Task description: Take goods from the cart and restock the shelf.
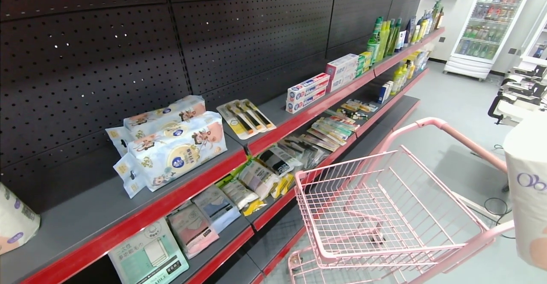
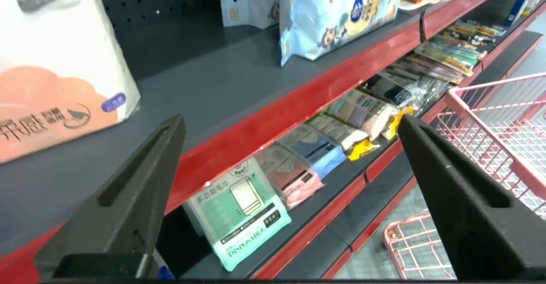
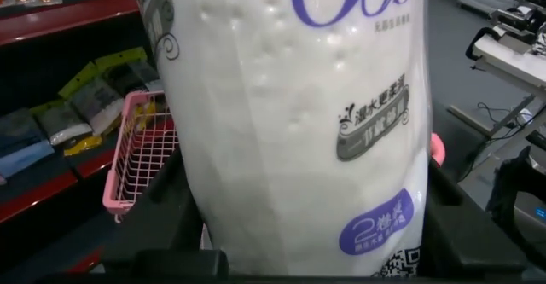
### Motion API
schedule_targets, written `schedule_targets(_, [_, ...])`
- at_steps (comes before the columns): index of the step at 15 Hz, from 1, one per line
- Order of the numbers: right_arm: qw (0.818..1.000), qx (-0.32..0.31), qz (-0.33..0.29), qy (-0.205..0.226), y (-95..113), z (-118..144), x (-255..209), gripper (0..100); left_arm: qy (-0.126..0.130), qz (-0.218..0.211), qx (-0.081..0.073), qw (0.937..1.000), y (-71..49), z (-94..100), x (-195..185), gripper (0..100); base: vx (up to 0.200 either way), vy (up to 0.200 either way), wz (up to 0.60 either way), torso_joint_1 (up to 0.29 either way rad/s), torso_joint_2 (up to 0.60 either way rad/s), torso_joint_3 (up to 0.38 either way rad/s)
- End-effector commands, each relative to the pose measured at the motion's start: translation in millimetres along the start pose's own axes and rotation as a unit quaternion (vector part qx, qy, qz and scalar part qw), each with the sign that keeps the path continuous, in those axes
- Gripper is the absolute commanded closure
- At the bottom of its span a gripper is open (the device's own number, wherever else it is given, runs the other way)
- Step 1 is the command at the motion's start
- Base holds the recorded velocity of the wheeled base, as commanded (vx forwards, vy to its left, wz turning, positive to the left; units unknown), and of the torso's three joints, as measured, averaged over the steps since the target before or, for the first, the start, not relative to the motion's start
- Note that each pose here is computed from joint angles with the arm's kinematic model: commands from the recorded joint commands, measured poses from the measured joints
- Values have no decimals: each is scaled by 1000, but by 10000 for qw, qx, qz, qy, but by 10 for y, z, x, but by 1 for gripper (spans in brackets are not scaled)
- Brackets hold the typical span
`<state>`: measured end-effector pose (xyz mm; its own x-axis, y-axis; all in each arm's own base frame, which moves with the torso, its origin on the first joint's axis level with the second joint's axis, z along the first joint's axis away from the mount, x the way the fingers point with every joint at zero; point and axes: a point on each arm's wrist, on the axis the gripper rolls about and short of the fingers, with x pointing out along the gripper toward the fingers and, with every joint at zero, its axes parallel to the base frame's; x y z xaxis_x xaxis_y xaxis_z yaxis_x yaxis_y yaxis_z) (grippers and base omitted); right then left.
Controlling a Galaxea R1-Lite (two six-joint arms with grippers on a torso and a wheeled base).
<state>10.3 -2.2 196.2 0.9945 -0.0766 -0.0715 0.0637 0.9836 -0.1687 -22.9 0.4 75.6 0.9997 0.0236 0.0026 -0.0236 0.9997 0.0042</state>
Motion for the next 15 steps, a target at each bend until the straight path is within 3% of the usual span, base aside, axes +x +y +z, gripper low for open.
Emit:
schedule_targets(1, [10000,-28,30,41,3,1,18,100,5,5,2,10000,0,1,1,0,0,0,0,163,-354,-188])
schedule_targets(15, [9997,-145,130,170,12,76,163,100,5,5,2,10000,0,1,1,0,0,0,0,144,-301,-158])
